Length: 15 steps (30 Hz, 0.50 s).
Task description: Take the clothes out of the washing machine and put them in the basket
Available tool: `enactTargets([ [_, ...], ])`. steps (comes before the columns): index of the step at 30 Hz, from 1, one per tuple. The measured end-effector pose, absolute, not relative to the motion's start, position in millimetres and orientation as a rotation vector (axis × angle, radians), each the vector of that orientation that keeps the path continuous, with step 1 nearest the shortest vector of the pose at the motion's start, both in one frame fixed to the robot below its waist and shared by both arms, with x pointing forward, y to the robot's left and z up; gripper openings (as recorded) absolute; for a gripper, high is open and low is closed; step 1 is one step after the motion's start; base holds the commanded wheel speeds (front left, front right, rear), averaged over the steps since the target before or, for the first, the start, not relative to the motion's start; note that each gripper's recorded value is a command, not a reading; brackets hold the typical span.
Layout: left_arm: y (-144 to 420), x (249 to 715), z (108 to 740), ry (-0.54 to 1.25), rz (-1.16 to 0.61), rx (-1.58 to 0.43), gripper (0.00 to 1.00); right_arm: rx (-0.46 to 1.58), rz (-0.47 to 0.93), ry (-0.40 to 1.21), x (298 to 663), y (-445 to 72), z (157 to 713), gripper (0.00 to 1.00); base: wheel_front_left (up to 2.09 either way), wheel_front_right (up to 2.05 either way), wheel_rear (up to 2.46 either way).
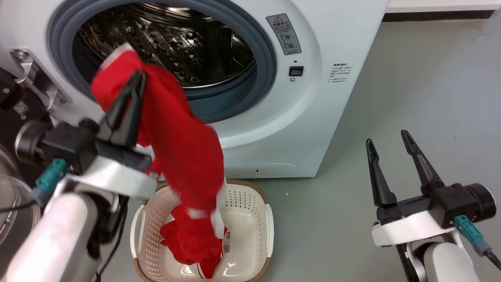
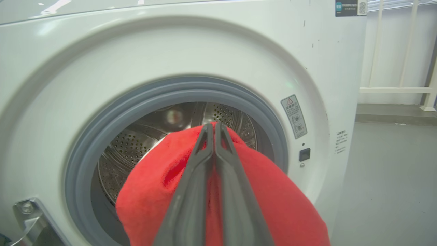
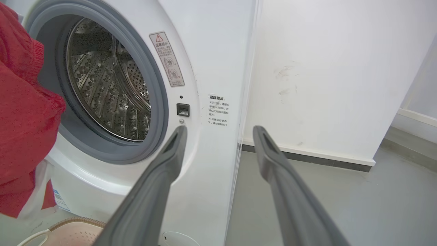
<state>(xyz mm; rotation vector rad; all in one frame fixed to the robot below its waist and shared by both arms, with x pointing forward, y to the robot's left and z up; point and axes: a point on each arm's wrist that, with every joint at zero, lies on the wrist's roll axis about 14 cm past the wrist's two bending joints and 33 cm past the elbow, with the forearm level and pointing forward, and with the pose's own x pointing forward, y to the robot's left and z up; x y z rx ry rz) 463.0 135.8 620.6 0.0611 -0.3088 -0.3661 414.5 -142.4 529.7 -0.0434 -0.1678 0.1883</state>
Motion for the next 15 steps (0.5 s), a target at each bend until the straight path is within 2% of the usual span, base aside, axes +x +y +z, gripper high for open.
enactTargets([
  [5,135.7,445.1,582.6,-0.163,-0.371,0.038,0.0,-0.042,0.194,-0.167,415.5,-140.5,529.1,1.0,0.0,0.0,0.0],
  [15,124.9,420.8,453.8,0.232,-0.425,0.004,0.0,-0.04,0.185,-0.124,421.0,-144.2,512.5,1.0,0.0,0.0,0.0],
])
